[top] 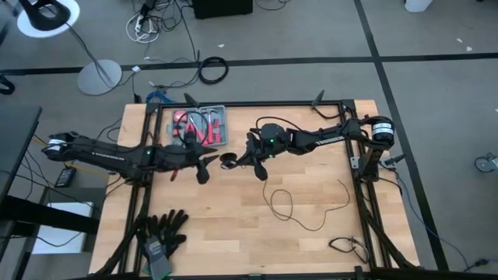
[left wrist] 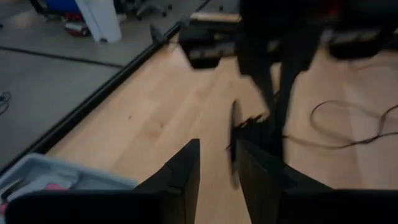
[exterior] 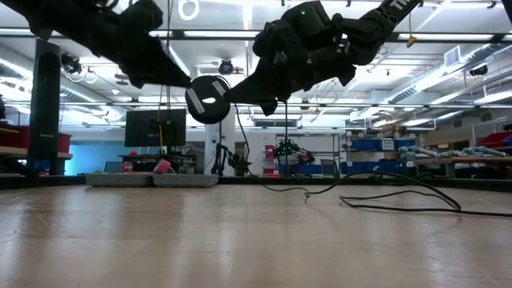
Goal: Coil cords
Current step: Coil the black wire onto the spool
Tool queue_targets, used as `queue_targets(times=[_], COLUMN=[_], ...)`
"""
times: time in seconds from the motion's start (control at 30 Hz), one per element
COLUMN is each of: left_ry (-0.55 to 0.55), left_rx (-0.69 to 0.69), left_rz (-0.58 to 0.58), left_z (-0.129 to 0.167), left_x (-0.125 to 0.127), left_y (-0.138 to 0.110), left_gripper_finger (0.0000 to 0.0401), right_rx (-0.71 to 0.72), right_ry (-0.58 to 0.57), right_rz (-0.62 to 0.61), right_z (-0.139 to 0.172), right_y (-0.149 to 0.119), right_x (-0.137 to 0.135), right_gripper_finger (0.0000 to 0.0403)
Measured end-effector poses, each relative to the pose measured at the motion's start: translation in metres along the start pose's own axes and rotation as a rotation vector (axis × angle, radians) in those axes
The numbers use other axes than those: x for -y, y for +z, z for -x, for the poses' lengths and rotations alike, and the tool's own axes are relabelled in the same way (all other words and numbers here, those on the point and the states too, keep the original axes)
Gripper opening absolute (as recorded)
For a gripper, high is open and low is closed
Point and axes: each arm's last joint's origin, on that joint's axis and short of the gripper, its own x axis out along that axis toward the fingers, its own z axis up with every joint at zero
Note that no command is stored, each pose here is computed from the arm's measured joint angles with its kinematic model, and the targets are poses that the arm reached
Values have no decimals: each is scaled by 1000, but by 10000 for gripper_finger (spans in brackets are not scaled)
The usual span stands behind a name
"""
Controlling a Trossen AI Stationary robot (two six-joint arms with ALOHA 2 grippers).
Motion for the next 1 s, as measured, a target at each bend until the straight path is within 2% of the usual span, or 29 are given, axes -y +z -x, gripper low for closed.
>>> queue_targets(times=[0.27,0.57,0.67,1.0], left_ry=[-35,-171,-185,-239], left_rx=[-17,-34,-66,-45], left_rz=[42,114,116,133], left_z=[-7,-18,-24,-35], left_x=[-3,-7,-8,-9], left_y=[-1,-1,-5,-5], left_gripper_finger=[83,82,81,77], right_rx=[-38,-44,-45,-65], right_ry=[-27,-30,-30,-29], right_rz=[45,73,72,66], right_z=[9,8,8,7], right_y=[6,5,5,3], right_x=[-6,-9,-10,-11], right_gripper_finger=[0,0,0,0])
